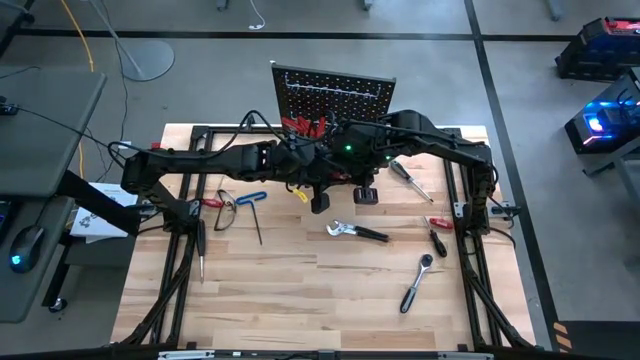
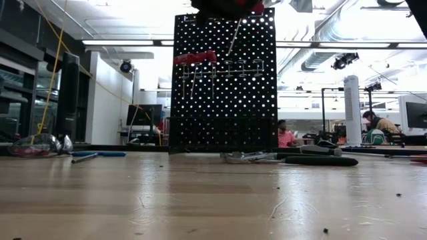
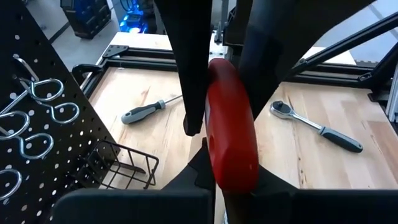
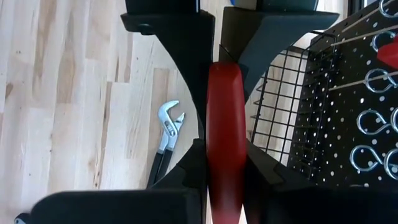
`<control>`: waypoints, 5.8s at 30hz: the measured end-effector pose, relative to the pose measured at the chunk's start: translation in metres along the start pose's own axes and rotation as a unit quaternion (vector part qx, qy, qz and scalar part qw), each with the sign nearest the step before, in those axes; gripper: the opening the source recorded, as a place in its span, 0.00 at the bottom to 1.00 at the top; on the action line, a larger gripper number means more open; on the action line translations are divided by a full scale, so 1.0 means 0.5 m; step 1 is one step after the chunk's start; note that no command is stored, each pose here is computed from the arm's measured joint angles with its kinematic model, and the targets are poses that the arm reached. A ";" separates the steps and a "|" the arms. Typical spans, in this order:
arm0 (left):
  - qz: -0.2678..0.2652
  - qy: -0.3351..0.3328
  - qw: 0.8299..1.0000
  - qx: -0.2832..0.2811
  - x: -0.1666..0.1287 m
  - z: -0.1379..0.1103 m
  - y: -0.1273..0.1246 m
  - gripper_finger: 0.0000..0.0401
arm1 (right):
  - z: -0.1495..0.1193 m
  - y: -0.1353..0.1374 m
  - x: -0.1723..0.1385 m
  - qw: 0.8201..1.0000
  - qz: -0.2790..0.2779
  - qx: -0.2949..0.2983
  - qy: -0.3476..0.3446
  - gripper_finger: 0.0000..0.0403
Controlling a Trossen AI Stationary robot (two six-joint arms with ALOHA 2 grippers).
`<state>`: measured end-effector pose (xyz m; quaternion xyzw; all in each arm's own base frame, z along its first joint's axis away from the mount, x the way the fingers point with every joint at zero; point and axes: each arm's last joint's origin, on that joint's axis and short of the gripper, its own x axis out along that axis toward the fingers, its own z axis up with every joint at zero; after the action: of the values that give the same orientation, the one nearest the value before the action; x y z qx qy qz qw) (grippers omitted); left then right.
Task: Hang tools onto peg board
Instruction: Hang the top red allen wrench on the pegboard
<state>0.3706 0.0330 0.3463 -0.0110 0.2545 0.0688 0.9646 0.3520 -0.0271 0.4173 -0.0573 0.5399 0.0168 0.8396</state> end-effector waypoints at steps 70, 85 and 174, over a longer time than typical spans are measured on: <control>-0.043 0.240 0.905 0.348 0.324 -0.266 -0.012 0.36 | -0.178 0.089 -0.147 0.959 -0.048 0.272 -0.056 0.39; -0.077 0.259 0.884 0.381 0.312 -0.258 -0.004 0.23 | -0.185 0.110 -0.162 0.960 -0.066 0.263 -0.074 0.39; -0.244 -0.618 0.746 0.054 -0.305 0.210 0.035 0.00 | 0.070 0.023 -0.211 0.738 0.213 0.148 -0.622 0.39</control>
<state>0.2881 0.0365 0.5130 0.0247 -0.4051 -0.1907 0.8938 0.3388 -0.0082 0.5269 0.2079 -0.1092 0.1472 0.9608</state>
